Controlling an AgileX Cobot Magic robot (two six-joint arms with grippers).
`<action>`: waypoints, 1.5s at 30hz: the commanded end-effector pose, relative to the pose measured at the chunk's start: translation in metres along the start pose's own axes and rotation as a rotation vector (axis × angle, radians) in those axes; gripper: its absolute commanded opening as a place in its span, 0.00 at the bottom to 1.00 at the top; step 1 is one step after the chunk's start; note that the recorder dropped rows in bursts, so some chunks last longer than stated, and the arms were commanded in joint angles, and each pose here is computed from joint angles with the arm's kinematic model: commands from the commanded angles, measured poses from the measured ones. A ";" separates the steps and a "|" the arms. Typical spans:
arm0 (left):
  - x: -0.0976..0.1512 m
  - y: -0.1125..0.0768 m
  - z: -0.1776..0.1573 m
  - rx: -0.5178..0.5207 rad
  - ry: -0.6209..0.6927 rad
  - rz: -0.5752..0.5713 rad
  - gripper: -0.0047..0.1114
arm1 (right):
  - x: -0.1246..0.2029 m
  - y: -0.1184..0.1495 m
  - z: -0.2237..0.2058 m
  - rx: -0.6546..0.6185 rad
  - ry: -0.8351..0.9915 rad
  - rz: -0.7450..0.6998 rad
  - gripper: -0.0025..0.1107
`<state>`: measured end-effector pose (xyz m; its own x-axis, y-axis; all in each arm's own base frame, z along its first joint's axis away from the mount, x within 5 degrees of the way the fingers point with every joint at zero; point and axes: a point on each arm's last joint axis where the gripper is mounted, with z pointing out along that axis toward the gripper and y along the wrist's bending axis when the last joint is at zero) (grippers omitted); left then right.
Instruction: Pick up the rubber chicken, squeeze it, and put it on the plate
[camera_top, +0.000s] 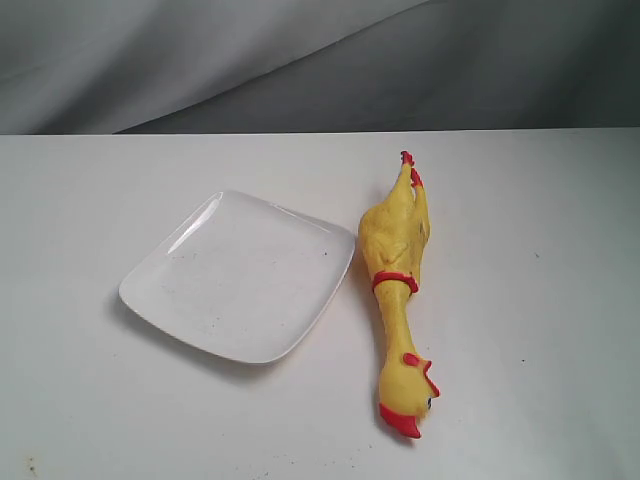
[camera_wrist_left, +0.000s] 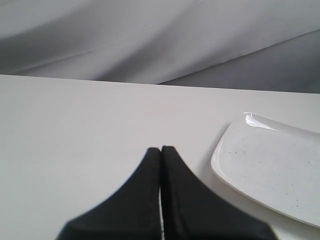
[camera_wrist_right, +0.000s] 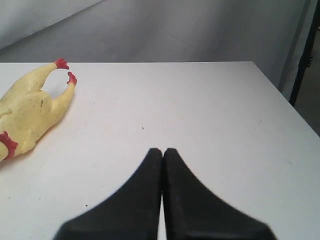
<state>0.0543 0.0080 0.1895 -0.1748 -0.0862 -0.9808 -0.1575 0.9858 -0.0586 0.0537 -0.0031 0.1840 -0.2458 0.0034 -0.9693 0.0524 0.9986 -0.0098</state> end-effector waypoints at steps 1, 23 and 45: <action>0.000 0.000 0.000 0.001 -0.009 -0.006 0.04 | -0.011 -0.001 -0.001 0.009 -0.134 -0.004 0.02; 0.000 0.000 0.000 0.001 -0.009 -0.006 0.04 | -0.123 0.002 -0.032 -0.162 -0.658 0.380 0.02; 0.000 0.000 0.000 0.001 -0.009 -0.006 0.04 | -0.160 0.100 0.159 -0.243 0.563 -0.195 0.02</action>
<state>0.0543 0.0080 0.1895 -0.1748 -0.0862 -0.9808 -0.1575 0.9858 -0.0586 0.2472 0.0661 0.3115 -0.6533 -0.1381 -0.7444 -0.1399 0.9883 -0.0605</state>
